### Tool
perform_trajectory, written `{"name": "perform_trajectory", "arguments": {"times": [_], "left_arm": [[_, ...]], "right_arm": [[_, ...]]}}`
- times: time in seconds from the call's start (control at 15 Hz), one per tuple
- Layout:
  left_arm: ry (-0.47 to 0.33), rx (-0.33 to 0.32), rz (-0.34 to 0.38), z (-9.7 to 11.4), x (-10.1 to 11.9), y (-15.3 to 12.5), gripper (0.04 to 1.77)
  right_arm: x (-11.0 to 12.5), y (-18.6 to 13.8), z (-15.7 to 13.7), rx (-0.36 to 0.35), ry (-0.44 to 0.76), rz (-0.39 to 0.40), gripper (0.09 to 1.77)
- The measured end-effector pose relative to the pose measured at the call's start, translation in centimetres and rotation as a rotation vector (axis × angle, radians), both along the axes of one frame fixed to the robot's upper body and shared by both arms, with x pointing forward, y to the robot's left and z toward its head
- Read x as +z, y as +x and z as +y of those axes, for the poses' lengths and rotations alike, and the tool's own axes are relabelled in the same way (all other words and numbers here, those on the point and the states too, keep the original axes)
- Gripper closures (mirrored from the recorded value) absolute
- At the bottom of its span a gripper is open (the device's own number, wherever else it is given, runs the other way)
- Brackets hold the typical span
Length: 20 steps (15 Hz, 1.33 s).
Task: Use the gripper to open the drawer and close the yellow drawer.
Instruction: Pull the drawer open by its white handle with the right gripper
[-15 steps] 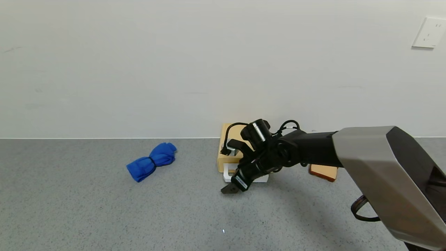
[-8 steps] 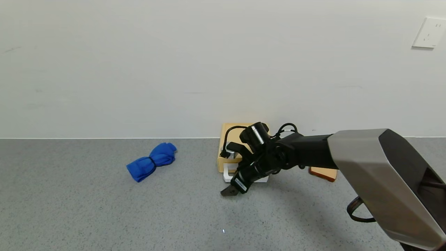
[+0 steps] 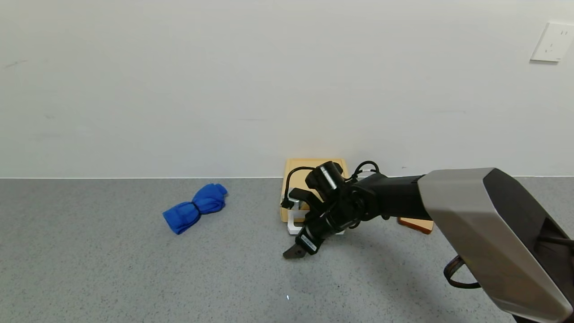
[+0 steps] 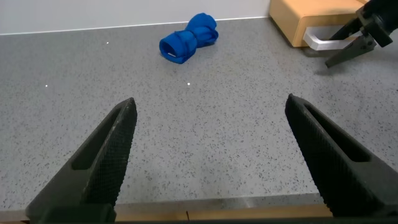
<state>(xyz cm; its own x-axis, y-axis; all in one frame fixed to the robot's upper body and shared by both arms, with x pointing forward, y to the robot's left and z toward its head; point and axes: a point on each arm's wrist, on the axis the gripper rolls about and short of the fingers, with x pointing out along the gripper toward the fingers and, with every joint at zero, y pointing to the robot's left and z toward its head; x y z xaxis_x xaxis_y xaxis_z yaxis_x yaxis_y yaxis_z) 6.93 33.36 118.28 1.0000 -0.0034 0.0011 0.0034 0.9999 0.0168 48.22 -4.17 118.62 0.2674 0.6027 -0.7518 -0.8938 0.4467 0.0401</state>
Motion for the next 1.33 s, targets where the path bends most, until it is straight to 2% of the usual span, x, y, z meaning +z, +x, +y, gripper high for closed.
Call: {"name": "perform_trajectory", "arguments": {"times": [1.07,1.33], "left_arm": [[0.0,0.0,0.0,0.0,0.0,0.0,0.09],[0.0,0.0,0.0,0.0,0.0,0.0,0.09]], "right_arm": [[0.0,-3.0,0.5,0.032,-0.085,0.128,0.15],[0.2,-4.2,0.8,0.022,-0.092,0.165,0.15]]}}
